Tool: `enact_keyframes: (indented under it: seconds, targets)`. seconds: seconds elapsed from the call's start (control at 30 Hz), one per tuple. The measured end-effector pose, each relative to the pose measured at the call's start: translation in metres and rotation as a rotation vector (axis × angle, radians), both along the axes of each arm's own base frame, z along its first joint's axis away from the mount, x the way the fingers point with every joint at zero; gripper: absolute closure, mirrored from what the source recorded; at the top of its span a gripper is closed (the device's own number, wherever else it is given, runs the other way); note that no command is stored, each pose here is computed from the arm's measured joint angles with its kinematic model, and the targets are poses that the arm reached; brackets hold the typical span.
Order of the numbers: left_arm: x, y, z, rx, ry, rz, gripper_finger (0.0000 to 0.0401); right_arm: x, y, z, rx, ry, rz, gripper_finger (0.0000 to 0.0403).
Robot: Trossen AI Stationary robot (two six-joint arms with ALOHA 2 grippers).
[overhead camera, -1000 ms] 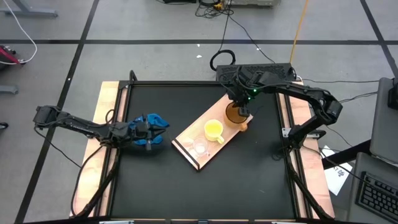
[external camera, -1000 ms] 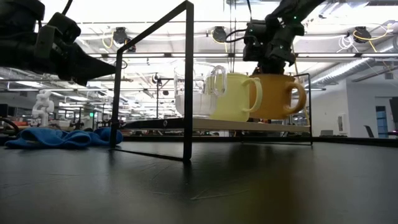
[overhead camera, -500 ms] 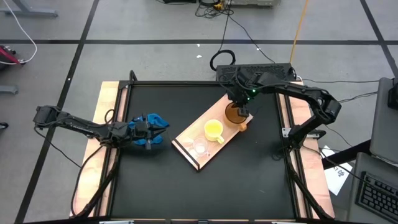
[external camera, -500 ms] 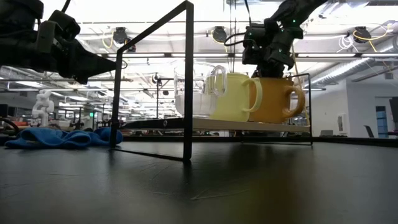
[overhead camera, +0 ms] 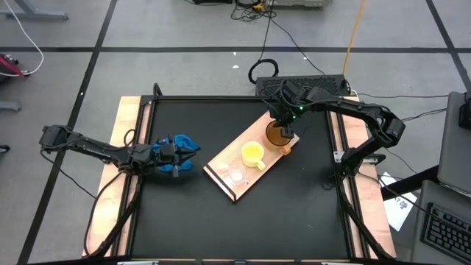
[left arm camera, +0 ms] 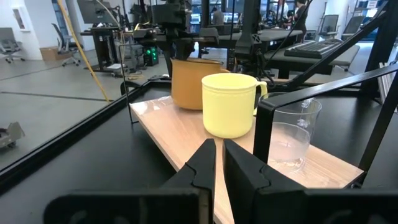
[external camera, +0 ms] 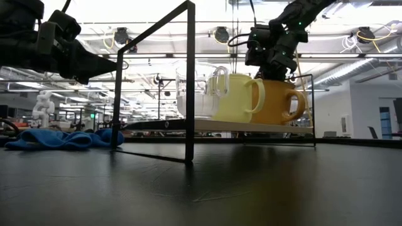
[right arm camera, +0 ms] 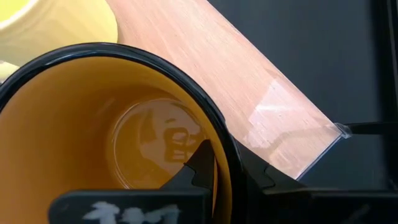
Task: Stack small to large cups/mugs on shelf
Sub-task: Put the orange mug on the shelf
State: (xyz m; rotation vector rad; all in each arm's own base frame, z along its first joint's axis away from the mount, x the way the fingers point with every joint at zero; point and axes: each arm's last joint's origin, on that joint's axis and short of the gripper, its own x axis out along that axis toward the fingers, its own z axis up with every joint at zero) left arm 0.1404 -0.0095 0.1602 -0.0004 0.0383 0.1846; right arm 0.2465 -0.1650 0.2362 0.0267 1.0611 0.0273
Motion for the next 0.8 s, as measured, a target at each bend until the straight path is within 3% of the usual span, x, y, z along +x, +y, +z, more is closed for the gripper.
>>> enact_keyframes:
  seconds: [0.6, 0.8]
  targets:
    - [0.0000, 0.0000, -0.0001, 0.008, 0.003, 0.000, 0.0368, 0.0013, -0.0007, -0.0003, 0.008, -0.011, -0.022, 0.0348]
    - [0.0000, 0.0000, -0.0003, 0.008, 0.005, 0.000, 0.0368, 0.0028, 0.0006, -0.0004, 0.002, -0.016, -0.013, 0.0308]
